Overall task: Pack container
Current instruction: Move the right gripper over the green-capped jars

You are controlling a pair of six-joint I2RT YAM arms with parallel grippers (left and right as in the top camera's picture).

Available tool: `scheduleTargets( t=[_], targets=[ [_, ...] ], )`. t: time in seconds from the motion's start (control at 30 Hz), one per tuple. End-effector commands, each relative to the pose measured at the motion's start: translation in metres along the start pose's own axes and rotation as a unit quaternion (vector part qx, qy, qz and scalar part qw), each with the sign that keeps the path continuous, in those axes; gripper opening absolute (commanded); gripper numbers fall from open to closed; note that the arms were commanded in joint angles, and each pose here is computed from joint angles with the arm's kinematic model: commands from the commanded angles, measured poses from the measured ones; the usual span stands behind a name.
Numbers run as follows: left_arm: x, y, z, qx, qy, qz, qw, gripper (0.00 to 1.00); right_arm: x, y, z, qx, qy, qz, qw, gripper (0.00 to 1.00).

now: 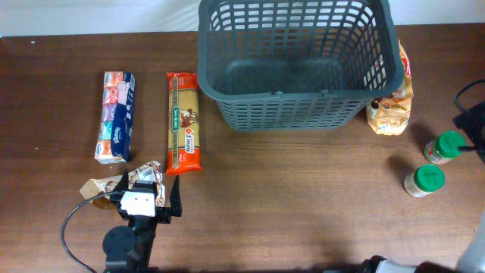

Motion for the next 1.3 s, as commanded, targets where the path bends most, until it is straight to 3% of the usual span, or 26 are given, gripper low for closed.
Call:
scheduleTargets(
  t=[0.0,0.53,1.07,1.27],
  targets=[
    [0.0,0.001,-0.001,-0.004,-0.001,0.005,1.0,0.99,0.018,0.009,0.0,0.005,0.025,-0.014,1.0,0.99],
    [0.0,0.001,-0.001,-0.003,-0.001,0.005,1.0,0.99,0.102,0.035,-0.005,-0.013,0.086,-0.095,0.992,0.99],
    [0.0,0.001,-0.001,-0.003,-0.001,0.005,1.0,0.99,0.116,0.005,0.025,0.056,0.101,-0.098,0.988,0.99],
    [0.0,0.001,-0.001,-0.004,-0.001,0.005,1.0,0.99,0.114,0.016,0.015,0.034,0.157,-0.043,0.986,0.99]
  ],
)
Point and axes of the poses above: each gripper's point midway between its finger pads, its own x axis out along the fingers, its own y axis along the line the jaws close on, z = x × y, the point moved 8 cm from there along -x, back along the fingers, and after that the axes turned 15 degrees about x, right-handed, at the moved point
